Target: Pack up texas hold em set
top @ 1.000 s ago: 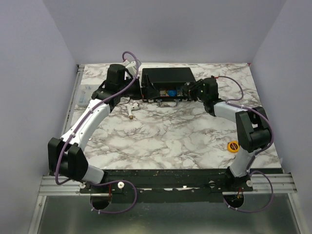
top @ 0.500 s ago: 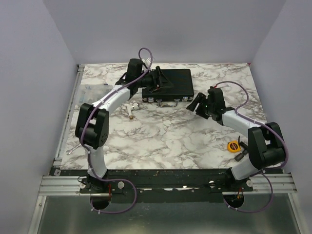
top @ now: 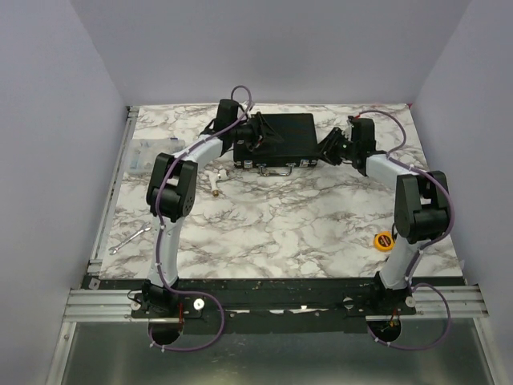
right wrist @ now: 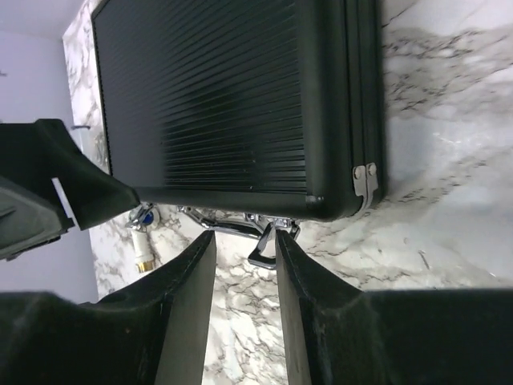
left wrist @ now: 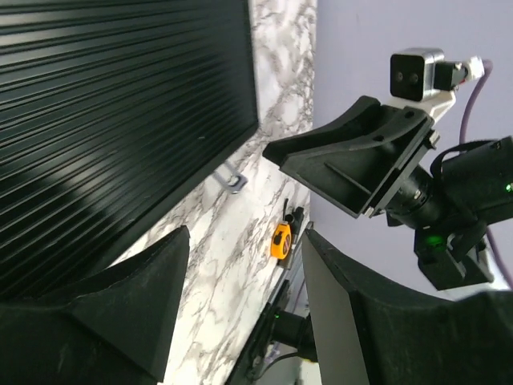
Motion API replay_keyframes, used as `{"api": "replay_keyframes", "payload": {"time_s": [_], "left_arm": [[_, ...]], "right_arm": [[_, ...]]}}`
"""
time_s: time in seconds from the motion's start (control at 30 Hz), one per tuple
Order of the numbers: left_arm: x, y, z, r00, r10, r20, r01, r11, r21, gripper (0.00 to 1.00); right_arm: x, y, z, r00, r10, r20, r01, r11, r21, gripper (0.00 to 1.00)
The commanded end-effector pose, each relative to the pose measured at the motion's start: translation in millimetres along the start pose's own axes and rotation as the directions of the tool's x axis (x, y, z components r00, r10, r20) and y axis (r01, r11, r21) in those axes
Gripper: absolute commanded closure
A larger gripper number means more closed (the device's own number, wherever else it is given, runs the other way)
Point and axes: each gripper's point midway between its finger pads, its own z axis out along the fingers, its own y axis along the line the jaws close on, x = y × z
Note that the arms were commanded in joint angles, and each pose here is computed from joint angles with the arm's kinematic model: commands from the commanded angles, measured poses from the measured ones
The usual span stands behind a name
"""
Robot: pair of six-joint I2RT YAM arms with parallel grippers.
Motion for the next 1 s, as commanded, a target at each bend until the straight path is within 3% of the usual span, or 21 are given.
{"api": "replay_keyframes", "payload": {"time_s": [0.0,0.17,0.33,0.7,0.97], "left_arm": [[3,35,-10,0.988,-0.155,0.003,0.154,0.984,-0.087,0.41],[8,64,-17,0.969,-0.247,0.003,0.244,0.953,-0.177,0.39],[3,72,-25,0.969,-0.245,0.020,0.243,0.949,-0.199,0.39],[1,100,-36,0.936,-0.340,0.089,0.351,0.894,-0.279,0.32],[-7,103,-34,0.937,-0.335,0.096,0.348,0.891,-0.293,0.31]], "right_arm": [[11,13,12,0.997,-0.020,-0.072,0.013,0.994,-0.109,0.63],[13,3,19,0.996,-0.046,-0.073,0.040,0.995,-0.090,0.69],[12,4,16,0.996,-0.050,-0.079,0.044,0.996,-0.077,0.73],[5,38,1,0.996,-0.013,-0.085,-0.002,0.985,-0.174,0.86],[53,-20,25,0.985,0.049,-0.168,-0.065,0.994,-0.091,0.94]]}}
